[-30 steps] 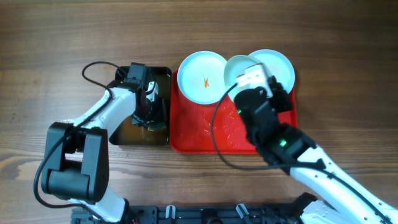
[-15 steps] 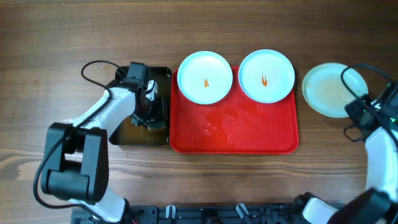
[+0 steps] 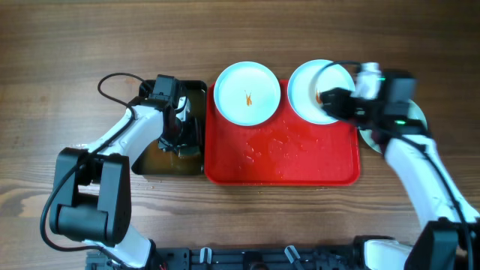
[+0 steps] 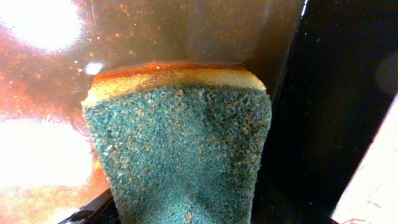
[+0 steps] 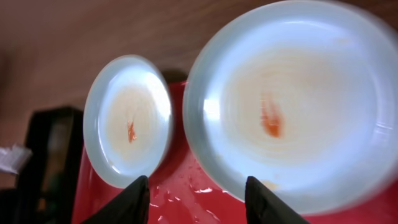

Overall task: Clean dirty plates on tray and stack at the side
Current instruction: 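Grip the top-left plate with the right gripper and pull it to tray center, then scrub the held plate with the sponge in the left gripper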

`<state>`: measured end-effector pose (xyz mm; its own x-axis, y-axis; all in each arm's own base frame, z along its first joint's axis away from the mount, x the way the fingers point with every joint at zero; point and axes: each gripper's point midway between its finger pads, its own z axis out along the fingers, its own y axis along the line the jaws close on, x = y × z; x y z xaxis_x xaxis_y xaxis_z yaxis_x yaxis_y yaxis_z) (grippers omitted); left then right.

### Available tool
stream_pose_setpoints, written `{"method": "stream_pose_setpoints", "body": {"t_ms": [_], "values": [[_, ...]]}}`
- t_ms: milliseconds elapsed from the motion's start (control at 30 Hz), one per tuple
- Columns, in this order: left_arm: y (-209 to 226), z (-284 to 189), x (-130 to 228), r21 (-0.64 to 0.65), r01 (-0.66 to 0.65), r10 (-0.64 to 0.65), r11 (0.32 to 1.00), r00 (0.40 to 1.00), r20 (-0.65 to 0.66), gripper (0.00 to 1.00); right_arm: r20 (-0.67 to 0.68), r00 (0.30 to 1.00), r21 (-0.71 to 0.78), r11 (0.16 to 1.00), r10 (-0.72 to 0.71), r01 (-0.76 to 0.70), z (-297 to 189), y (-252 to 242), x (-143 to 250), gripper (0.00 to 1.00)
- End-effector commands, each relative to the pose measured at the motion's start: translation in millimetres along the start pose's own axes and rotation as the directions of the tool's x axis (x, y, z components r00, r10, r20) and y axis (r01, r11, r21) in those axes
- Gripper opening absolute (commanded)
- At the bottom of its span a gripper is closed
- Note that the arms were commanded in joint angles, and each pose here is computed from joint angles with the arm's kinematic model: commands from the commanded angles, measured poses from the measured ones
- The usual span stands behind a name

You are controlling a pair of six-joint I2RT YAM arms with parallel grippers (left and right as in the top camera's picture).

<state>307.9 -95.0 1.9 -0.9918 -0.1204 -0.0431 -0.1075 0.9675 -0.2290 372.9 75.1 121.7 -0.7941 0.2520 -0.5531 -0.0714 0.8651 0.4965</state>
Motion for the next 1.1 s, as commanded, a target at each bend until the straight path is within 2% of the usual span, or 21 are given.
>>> {"method": "stream_pose_setpoints", "body": {"t_ms": [0,100,167,233,333,400,467,567,667,867,967,1033,1067], "values": [[18.9,25.7,21.9,-0.062,0.015,-0.02,0.998,0.996,-0.083,0.61,-0.048,0.991,0.066,0.989,-0.126,0.129,42.3,29.9,22.4,0.51],[18.9,25.7,21.9,-0.062,0.015,-0.02,0.998,0.996,-0.083,0.61,-0.054,0.987,0.034,0.987,-0.153,0.155,78.5,51.7,37.8,0.51],[18.9,25.7,22.0,-0.062,0.015,-0.02,0.998,0.996,-0.083,0.61,-0.035,0.994,0.078,0.991,-0.107,0.109,99.5,47.7,42.9,0.52],[18.9,25.7,22.0,-0.062,0.015,-0.02,0.998,0.996,-0.083,0.61,-0.032,0.999,0.115,0.993,-0.023,0.026,115.0,37.2,50.1,0.49],[18.9,25.7,21.9,-0.062,0.015,-0.02,0.998,0.996,-0.083,0.61,-0.053,0.997,0.092,0.994,0.056,-0.051,129.6,35.2,60.3,0.38],[18.9,25.7,22.0,-0.062,0.015,-0.02,0.998,0.996,-0.083,0.61,-0.065,0.995,0.102,0.992,0.077,-0.07,130.8,32.5,64.4,0.21],[18.9,25.7,22.0,-0.062,0.015,-0.02,0.998,0.996,-0.083,0.61,-0.099,0.991,0.133,0.988,0.088,-0.075,129.1,26.0,73.7,0.15],[18.9,25.7,22.0,-0.062,0.015,-0.02,0.998,0.996,-0.083,0.61,-0.121,0.988,0.154,0.985,0.094,-0.075,120.8,24.7,77.4,0.11],[18.8,25.7,21.6,-0.061,0.015,-0.02,0.998,0.996,-0.081,0.62,-0.165,0.98,0.243,0.968,0.108,-0.066,102.3,12.5,88.3,0.11],[18.0,26.0,18.7,-0.058,0.013,-0.017,0.998,0.997,-0.07,0.62,-0.342,0.939,0.308,0.949,0.046,0.066,77.7,-4.7,124.1,0.06],[15.2,26.6,9.9,-0.045,0.007,-0.008,0.999,0.999,-0.035,0.61,-0.375,0.927,0.28,0.954,0.002,0.112,76.5,-3.3,128.3,0.07],[13.5,26.9,4.4,-0.038,0.003,-0.003,0.999,1.0,-0.012,0.56,-0.374,0.928,0.279,0.954,0.002,0.111,76.7,-3.1,128.0,0.08],[13.1,26.8,3.1,-0.037,0.002,-0.002,0.999,1.0,-0.007,0.43,-0.374,0.927,0.279,0.954,0.002,0.111,76.6,-3.1,128.1,0.08]]}}
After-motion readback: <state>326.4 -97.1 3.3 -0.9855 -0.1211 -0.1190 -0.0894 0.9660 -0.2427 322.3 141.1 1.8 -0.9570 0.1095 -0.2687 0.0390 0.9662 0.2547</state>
